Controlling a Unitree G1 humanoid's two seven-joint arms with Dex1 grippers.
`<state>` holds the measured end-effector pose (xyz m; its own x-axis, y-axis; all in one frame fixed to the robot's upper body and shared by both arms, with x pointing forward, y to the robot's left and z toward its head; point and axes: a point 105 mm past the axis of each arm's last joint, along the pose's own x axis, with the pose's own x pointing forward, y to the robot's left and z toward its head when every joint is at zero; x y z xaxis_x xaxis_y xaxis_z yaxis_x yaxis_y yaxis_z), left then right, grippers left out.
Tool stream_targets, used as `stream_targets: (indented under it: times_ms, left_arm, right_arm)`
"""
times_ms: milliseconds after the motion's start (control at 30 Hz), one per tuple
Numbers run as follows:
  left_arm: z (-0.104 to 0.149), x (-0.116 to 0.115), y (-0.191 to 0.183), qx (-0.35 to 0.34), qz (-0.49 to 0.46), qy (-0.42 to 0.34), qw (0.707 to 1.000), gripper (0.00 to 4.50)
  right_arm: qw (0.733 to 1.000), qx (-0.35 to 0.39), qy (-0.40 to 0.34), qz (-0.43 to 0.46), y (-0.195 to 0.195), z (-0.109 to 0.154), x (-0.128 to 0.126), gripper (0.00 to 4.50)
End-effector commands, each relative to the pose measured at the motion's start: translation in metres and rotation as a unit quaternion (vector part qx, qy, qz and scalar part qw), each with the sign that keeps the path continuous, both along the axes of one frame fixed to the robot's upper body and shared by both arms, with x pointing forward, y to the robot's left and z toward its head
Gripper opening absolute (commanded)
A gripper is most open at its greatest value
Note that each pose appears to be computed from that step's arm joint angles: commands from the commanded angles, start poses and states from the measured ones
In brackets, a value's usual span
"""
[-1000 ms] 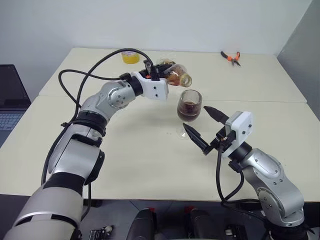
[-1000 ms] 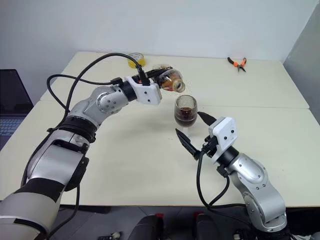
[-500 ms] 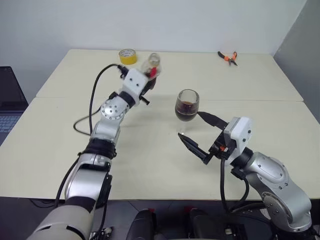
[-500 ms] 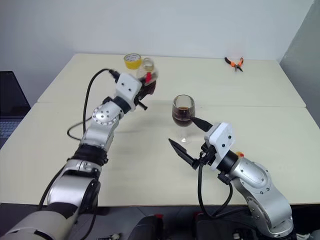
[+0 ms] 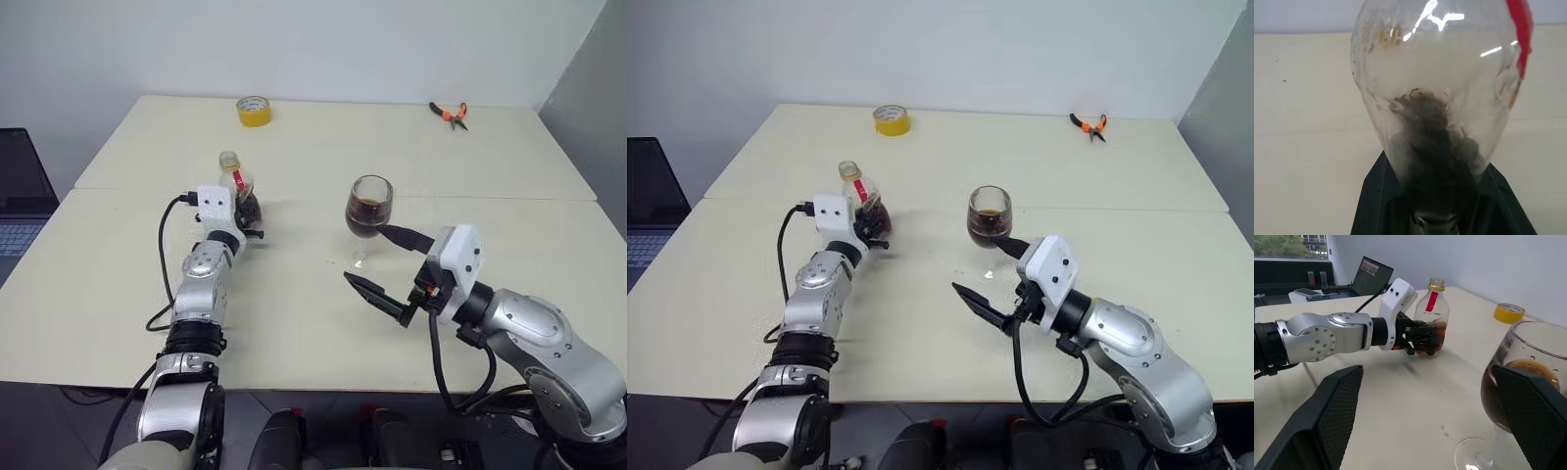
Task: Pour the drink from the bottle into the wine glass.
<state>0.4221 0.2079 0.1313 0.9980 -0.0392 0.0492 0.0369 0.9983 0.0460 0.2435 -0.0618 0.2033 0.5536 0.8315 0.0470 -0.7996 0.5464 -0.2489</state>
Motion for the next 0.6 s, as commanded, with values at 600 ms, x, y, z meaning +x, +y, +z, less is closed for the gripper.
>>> stream_targets:
  times_ms: [600]
  left_arm:
    - [0.0067,0.0037,0.0015,-0.018,-0.002,-0.022,1.000,2.02]
  right_arm:
    - [0.999,-0.007,-0.024,0.036,0.0041,0.0140,-0.0100,4.50]
